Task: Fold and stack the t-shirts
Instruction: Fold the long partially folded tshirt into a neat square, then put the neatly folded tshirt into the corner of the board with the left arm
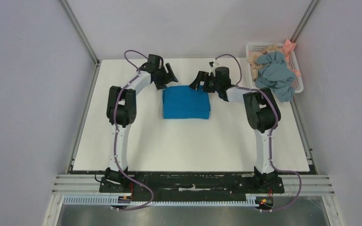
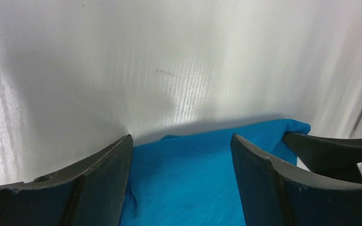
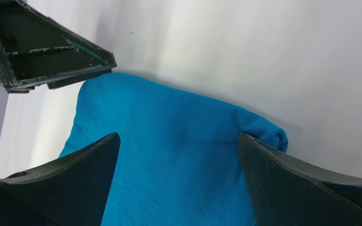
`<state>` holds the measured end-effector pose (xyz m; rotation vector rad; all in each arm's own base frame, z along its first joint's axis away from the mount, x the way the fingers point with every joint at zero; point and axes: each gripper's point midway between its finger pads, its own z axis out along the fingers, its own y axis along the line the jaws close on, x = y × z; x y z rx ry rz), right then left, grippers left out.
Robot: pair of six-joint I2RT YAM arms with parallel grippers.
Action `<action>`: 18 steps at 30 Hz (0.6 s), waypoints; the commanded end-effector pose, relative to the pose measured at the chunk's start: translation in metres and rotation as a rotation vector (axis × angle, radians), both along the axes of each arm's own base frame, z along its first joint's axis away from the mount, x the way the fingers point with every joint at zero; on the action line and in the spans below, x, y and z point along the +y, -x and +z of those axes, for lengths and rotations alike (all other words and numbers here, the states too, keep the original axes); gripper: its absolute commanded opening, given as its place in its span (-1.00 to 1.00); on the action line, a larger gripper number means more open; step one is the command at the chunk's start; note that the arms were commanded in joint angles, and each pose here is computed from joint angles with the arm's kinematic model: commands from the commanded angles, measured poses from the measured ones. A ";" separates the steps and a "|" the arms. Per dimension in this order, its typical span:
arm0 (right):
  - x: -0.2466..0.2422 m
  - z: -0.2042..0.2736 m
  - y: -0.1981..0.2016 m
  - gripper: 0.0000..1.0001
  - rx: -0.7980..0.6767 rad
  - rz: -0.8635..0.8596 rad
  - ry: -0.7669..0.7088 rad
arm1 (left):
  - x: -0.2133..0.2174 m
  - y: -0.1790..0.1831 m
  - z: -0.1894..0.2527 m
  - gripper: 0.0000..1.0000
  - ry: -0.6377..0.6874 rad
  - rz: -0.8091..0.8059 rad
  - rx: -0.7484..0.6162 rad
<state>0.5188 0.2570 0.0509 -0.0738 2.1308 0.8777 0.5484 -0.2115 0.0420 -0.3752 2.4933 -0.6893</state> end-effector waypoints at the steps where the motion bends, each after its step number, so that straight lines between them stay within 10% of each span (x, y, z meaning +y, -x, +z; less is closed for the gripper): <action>1: -0.021 0.047 -0.014 0.96 -0.066 -0.073 0.070 | 0.016 0.008 0.032 0.65 -0.095 -0.010 -0.018; 7: -0.055 0.114 0.018 0.96 -0.200 -0.162 0.138 | 0.046 0.032 0.090 0.66 -0.182 0.076 -0.104; 18: -0.114 0.113 0.135 0.96 -0.241 -0.280 0.179 | 0.032 0.105 0.023 0.66 -0.070 -0.003 0.051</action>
